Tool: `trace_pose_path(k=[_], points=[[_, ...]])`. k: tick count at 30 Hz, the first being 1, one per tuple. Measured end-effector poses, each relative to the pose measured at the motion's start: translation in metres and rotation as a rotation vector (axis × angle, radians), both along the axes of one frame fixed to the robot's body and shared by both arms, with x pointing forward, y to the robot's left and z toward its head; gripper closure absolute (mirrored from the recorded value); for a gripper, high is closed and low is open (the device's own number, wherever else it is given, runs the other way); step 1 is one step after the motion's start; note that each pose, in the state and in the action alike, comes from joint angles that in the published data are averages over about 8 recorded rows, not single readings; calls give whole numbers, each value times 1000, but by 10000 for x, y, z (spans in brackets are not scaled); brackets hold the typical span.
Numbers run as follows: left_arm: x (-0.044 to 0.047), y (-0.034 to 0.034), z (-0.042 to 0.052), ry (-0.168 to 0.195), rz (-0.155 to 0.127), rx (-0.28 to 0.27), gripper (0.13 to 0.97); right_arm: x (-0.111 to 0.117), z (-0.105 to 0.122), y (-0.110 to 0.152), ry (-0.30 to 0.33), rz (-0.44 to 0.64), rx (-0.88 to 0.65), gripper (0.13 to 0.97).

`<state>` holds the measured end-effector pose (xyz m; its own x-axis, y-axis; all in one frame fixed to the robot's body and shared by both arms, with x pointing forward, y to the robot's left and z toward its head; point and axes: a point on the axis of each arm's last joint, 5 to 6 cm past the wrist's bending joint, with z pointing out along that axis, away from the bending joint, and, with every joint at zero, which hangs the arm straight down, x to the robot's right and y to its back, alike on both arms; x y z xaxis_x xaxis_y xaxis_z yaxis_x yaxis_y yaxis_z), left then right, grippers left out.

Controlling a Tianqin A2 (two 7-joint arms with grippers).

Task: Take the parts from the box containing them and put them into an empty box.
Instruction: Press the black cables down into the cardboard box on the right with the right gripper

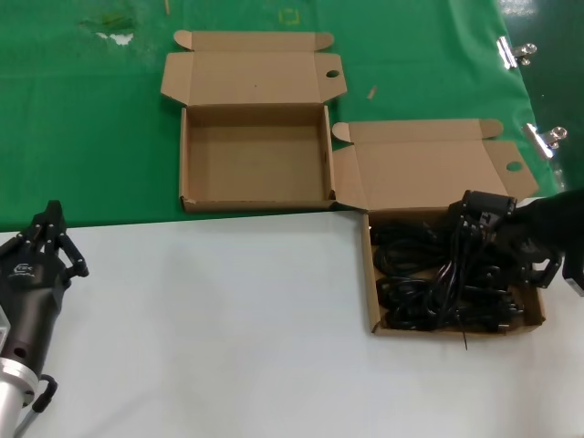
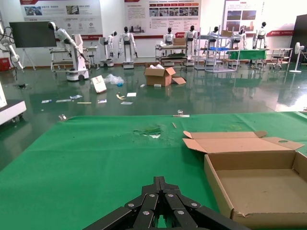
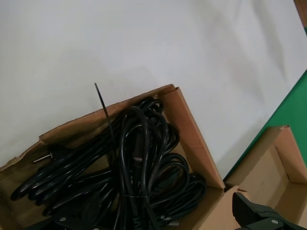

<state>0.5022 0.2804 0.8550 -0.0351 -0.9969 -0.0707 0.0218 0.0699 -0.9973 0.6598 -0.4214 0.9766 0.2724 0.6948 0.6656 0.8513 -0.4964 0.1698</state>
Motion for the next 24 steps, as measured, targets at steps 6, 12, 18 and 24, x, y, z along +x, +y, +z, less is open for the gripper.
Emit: trace_pose_path(k=[6, 12, 18, 24], points=[[0, 0, 0, 0, 0, 0, 957, 43, -43, -3, 5, -3, -13, 143], [0, 0, 0, 0, 0, 0, 957, 64, -92, -7, 13, -9, -17, 147], [0, 0, 0, 0, 0, 0, 957, 56, -140, -4, 22, -9, -15, 209], [0, 0, 0, 0, 0, 0, 957, 48, -155, 5, 24, -10, -11, 285]])
